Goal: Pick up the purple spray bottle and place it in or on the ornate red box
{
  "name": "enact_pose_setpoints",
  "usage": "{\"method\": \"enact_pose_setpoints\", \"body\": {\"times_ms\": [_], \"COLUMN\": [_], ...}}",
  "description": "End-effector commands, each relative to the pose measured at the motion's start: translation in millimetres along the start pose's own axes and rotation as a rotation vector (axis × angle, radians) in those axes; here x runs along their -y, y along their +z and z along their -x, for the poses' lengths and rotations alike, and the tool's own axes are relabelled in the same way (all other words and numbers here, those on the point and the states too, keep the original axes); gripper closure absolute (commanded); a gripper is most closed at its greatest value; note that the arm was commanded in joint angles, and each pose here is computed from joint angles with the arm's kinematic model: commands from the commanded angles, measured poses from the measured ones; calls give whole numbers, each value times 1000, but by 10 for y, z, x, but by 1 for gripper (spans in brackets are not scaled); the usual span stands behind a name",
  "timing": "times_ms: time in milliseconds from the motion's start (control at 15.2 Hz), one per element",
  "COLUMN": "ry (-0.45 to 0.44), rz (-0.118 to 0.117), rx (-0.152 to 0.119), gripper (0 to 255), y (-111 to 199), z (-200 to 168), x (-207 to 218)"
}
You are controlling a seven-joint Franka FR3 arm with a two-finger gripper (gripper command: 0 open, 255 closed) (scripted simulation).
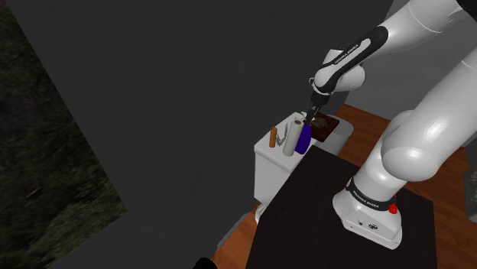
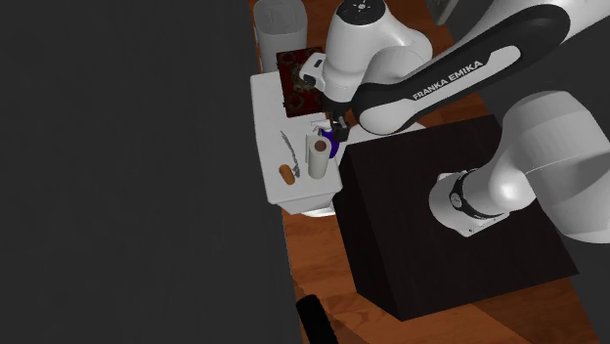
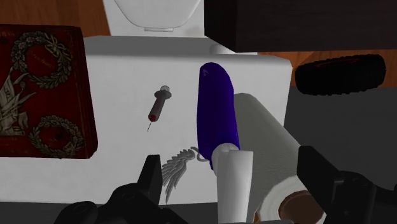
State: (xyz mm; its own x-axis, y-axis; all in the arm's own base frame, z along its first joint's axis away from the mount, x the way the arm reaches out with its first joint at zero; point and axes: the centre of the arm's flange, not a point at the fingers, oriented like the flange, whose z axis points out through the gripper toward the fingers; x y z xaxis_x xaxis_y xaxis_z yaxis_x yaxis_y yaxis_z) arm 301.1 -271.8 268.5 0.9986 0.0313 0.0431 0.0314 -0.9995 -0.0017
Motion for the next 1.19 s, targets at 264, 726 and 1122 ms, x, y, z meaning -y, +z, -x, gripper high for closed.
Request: {"method": "enact_pose_setpoints", "body": {"times_ms": [264, 726, 1122], "ry": [0, 0, 0], "rz": [0, 0, 0], "rx": [0, 0, 0], "gripper": [255, 255, 255], "y": [0, -105, -421], "z": [0, -4, -18], "x": [0, 0, 1]}}
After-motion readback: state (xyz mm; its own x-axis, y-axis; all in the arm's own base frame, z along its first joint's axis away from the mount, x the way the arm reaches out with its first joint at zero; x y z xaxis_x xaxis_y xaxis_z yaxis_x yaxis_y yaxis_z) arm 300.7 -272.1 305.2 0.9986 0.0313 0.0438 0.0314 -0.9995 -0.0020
